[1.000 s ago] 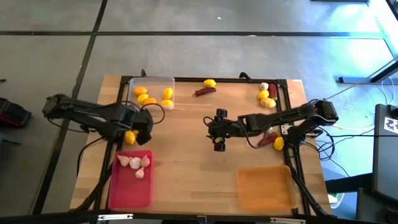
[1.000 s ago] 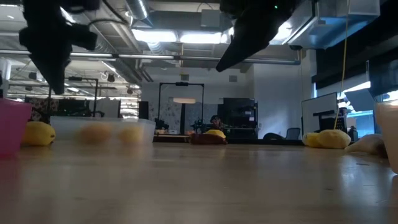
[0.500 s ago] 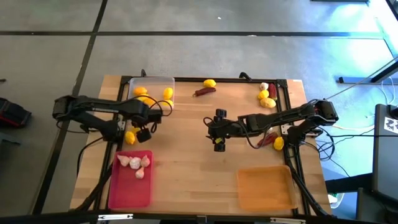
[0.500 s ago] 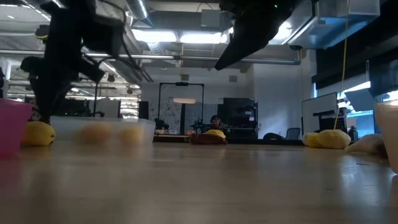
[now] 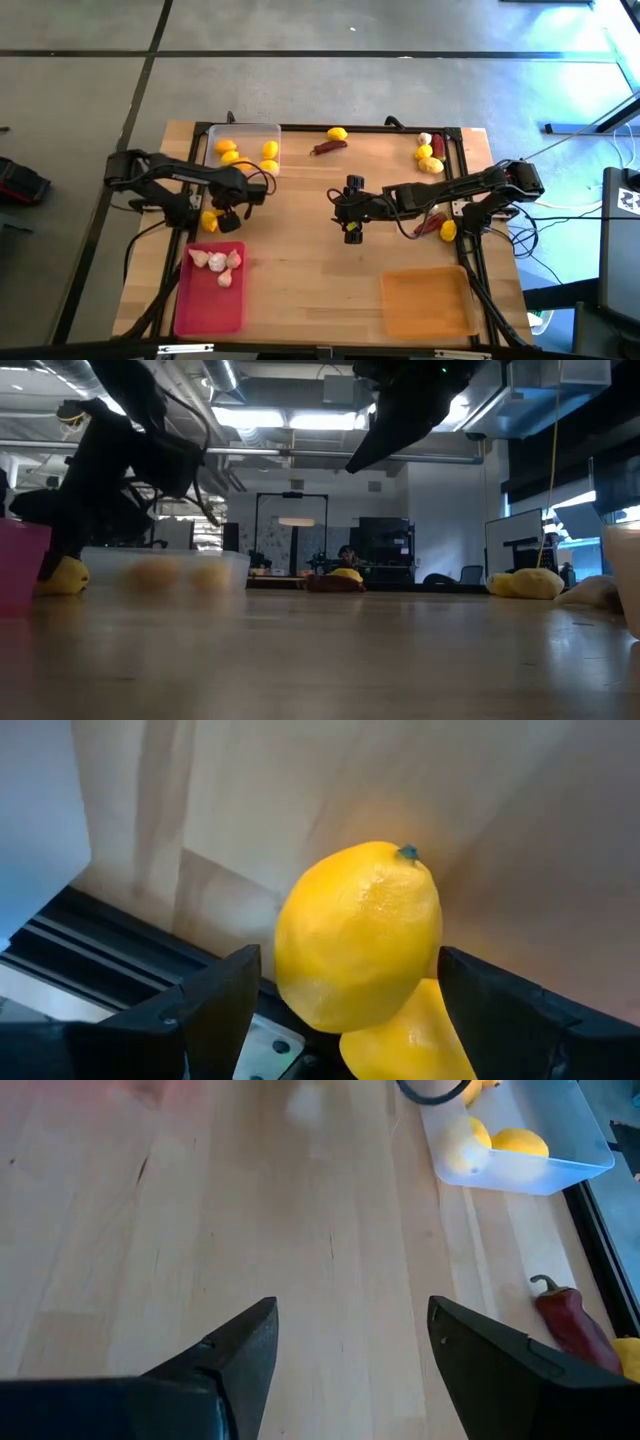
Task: Sort produce into baskets
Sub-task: Put the yellow lemon into the left white bin
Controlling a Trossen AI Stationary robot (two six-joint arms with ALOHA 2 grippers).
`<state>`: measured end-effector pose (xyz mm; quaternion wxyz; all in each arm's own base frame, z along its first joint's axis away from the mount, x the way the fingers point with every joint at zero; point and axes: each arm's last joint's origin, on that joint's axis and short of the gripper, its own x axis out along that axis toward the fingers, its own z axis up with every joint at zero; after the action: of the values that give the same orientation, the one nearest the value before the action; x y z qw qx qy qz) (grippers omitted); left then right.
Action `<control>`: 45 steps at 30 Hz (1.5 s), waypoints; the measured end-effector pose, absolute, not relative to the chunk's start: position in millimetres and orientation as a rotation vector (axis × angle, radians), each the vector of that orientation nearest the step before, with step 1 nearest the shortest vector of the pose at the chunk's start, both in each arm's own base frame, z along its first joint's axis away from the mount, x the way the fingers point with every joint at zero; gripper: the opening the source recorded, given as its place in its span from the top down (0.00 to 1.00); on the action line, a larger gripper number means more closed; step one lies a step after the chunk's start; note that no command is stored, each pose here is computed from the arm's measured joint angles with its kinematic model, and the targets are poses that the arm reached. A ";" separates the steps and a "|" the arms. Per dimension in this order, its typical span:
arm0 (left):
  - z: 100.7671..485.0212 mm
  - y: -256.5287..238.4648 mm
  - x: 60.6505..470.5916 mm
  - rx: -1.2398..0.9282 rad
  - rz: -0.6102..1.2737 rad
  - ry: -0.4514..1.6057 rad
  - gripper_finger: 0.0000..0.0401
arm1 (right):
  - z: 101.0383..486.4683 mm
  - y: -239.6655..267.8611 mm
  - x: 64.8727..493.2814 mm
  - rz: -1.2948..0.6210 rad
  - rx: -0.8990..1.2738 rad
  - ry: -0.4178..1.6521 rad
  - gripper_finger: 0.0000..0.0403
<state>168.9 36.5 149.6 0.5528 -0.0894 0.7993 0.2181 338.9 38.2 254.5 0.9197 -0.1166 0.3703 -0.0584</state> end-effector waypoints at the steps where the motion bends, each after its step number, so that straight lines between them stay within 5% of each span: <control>1: 147.8 36.6 169.5 -0.209 0.513 1.901 0.26 | 254.5 38.2 338.9 -0.120 -0.240 0.761 0.38; 12: 143.3 37.1 172.0 -0.207 0.511 1.913 0.53 | 243.3 37.9 337.0 -0.121 -0.234 0.747 0.38; 23: 174.2 40.4 185.9 -0.199 0.524 1.725 0.51 | 239.1 37.9 337.2 -0.130 -0.209 0.720 0.38; 36: 243.7 63.7 192.2 -0.177 0.663 1.214 0.50 | 239.1 37.9 337.1 -0.139 -0.186 0.719 0.38; 45: 250.7 105.5 192.7 -0.198 0.793 1.028 0.49 | 239.0 37.9 337.2 -0.139 -0.186 0.719 0.38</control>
<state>192.7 105.5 250.7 0.7919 -0.0922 0.4779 0.3687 337.2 37.9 239.0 0.9295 -0.0909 0.3510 -0.0677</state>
